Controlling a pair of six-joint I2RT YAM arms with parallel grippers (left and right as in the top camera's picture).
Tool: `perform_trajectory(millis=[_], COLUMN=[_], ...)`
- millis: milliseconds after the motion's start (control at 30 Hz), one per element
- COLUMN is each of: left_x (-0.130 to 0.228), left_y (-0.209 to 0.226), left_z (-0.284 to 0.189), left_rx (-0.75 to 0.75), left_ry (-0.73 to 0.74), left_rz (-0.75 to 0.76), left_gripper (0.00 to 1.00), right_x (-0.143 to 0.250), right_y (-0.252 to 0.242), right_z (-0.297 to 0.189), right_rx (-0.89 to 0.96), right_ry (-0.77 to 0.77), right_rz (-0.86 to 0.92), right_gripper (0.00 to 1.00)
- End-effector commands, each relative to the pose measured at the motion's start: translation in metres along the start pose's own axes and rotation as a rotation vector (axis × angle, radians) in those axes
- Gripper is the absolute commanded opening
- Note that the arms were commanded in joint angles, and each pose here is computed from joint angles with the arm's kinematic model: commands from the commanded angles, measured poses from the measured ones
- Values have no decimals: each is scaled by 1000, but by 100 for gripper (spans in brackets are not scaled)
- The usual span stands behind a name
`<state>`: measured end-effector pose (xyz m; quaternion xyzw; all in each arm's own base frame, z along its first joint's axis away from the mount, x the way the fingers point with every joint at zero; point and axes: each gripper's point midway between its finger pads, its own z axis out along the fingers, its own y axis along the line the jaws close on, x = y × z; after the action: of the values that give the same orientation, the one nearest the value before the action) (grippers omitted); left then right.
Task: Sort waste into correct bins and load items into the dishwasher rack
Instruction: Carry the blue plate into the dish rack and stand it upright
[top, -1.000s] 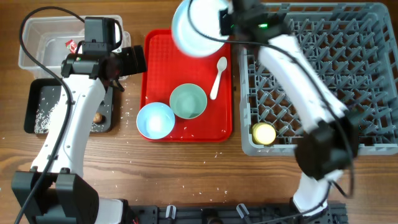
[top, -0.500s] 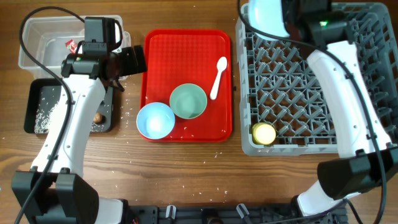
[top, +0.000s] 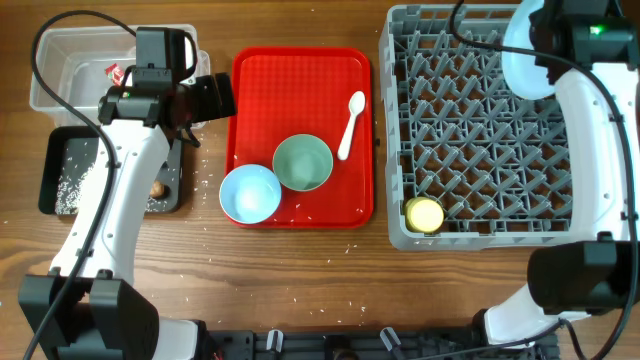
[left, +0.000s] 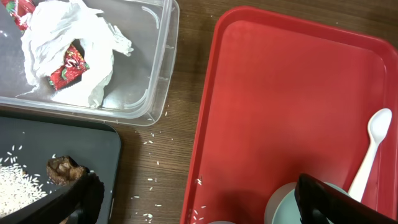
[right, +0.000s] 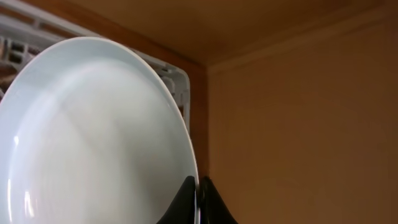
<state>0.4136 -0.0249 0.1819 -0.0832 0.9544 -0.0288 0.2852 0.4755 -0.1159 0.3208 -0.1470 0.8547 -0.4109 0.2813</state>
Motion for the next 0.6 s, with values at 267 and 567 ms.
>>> perform_trajectory(millis=[267,567], left_x=[-2,-2], left_y=[1,1], left_z=[1,1], left_rx=[-10,-10], left_ry=[-3,-3], left_rz=[5,5], left_gripper=[100,100], right_x=[5,2], right_y=[50,94], right_z=[31,48], right_rx=[-70,-169], right_ry=[-34,-29], right_rz=[-249,-253], right_gripper=[4,4])
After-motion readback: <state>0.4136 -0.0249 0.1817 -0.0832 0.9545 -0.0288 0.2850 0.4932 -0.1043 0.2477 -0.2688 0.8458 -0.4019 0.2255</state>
